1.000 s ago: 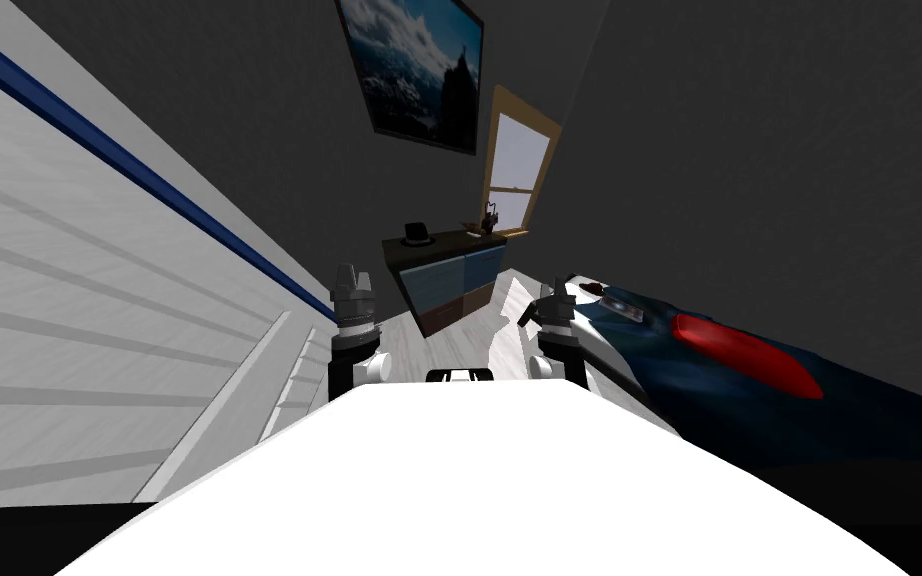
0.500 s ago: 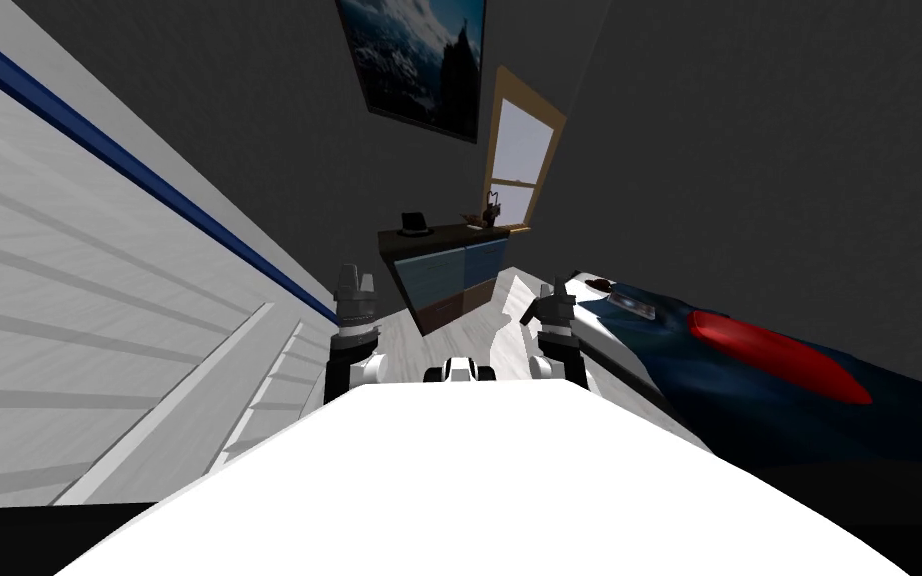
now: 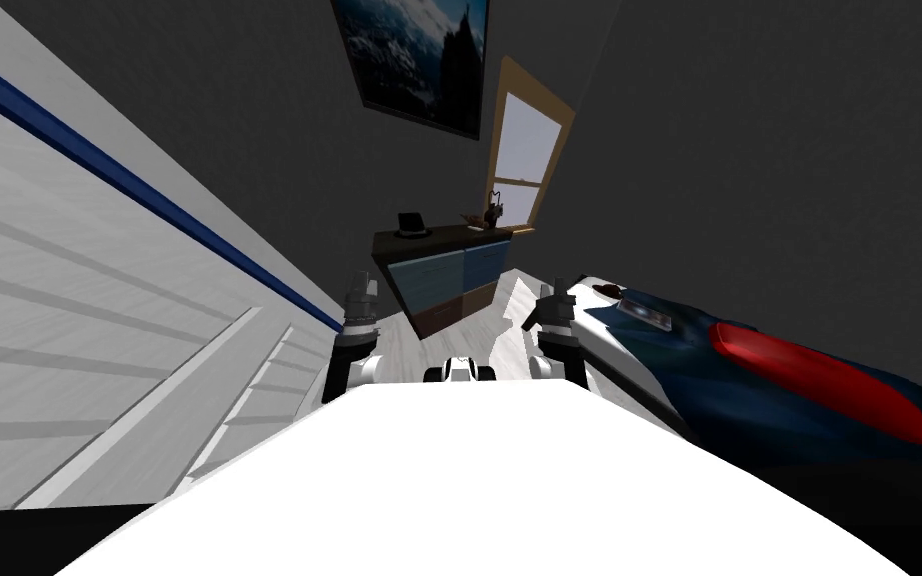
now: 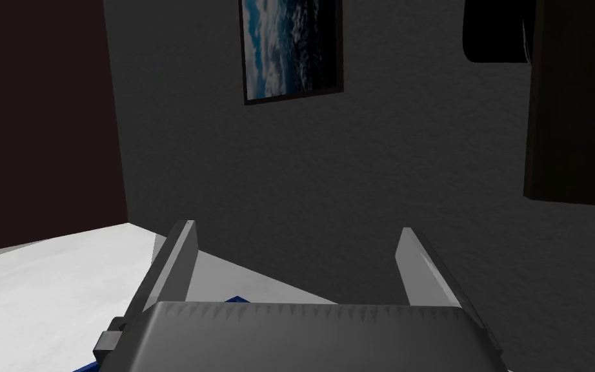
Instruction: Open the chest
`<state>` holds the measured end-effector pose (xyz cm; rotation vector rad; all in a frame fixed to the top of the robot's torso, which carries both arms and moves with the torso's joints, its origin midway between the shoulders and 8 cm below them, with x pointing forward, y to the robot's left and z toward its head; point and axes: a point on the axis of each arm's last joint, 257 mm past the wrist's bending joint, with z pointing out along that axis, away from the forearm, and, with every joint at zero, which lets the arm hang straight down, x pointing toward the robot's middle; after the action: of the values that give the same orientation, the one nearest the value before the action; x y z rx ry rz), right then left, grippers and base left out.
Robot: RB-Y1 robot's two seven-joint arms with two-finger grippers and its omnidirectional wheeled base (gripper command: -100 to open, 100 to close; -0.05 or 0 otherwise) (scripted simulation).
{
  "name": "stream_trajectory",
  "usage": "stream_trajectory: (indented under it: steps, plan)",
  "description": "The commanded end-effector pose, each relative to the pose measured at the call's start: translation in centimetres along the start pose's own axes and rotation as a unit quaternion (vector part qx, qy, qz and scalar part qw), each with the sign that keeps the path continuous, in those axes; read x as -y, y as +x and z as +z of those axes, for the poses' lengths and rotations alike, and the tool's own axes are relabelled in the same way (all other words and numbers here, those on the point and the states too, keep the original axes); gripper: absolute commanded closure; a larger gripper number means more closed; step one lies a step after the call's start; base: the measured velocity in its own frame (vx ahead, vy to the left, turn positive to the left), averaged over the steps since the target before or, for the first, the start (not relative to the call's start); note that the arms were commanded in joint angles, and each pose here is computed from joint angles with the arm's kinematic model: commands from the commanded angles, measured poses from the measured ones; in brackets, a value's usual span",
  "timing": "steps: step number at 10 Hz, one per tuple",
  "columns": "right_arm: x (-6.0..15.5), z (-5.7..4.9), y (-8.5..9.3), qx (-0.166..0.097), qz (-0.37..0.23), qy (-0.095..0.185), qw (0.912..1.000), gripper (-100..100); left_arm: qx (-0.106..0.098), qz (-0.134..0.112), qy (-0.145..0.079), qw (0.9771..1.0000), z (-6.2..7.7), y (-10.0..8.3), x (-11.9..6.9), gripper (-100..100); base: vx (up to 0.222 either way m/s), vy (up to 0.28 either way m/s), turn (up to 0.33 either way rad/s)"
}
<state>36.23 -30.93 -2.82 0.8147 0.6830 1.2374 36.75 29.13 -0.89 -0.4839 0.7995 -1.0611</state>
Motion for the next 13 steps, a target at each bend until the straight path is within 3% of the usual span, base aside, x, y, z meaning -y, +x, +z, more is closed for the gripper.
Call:
stream_trajectory:
  steps: [1,8,12,13]
  plan:
    - [0.0,0.0,0.0,0.0,0.0,0.0,1.0,0,-0.003,0.003,-0.027,0.9996,-0.1,-0.2,-2.5,-100,0.118,-0.081,0.047]
    - [0.0,0.0,0.0,0.0,0.0,0.0,1.0,0,0.002,0.004,-0.101,0.9948,-1.7,-1.1,-9.2,-100,0.128,-0.087,0.06]
    - [0.0,0.0,0.0,0.0,0.0,0.0,1.0,0,0.007,0.005,-0.145,0.9894,-2.9,-1.9,-13.0,-100,0.135,-0.112,0.061]
    - [0.0,0.0,0.0,0.0,0.0,0.0,1.0,0,0.011,0.004,-0.162,0.9866,-3.5,-2.2,-14.4,-100,0.133,-0.097,0.073]
